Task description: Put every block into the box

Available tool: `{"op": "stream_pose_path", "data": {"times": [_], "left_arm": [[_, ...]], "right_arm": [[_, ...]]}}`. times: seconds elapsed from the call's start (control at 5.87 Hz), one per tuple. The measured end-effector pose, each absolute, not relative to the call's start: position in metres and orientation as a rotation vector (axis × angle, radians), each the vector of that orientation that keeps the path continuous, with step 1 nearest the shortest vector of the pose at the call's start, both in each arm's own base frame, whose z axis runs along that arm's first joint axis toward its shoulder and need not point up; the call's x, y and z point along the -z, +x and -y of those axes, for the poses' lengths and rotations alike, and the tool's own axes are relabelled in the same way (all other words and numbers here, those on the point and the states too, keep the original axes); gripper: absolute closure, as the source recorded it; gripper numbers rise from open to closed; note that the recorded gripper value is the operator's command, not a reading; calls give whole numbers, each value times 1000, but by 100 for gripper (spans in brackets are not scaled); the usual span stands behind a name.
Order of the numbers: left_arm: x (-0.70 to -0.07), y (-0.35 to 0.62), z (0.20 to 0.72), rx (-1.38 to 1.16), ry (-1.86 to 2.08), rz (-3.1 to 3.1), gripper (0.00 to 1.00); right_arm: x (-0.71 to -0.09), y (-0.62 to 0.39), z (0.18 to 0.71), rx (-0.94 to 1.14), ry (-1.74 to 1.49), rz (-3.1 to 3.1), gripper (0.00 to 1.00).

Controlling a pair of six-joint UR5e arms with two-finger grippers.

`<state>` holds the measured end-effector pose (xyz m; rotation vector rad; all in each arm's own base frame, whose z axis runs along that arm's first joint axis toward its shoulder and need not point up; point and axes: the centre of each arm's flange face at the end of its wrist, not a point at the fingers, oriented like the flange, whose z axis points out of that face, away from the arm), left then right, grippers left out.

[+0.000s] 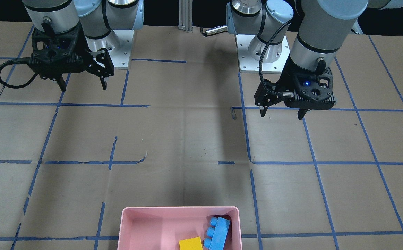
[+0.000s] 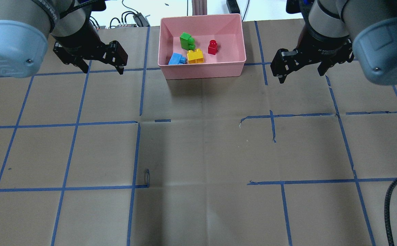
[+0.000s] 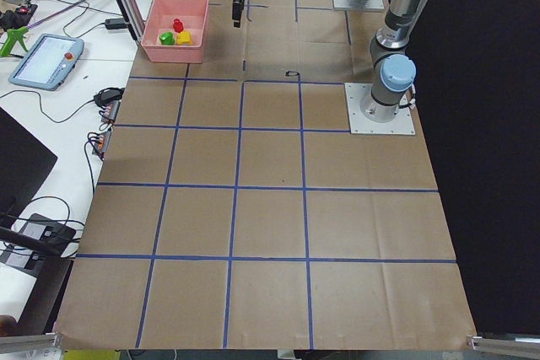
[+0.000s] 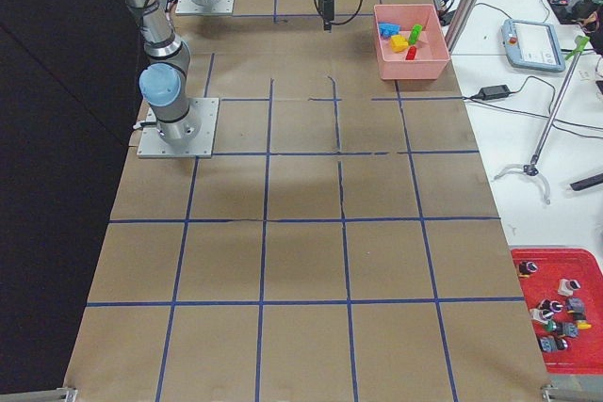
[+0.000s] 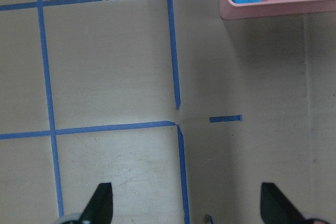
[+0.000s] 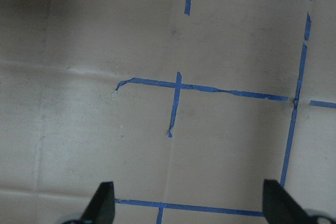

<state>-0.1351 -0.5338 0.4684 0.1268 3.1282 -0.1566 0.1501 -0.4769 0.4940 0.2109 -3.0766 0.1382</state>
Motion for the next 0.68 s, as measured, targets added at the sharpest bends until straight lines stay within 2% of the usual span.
{"op": "stream_pose_path", "data": {"times": [0.68], "left_arm": [[-468, -135, 533, 154, 129, -3146, 1]], "right_arm": [[-498, 128, 485, -146, 168, 3075, 0]]}}
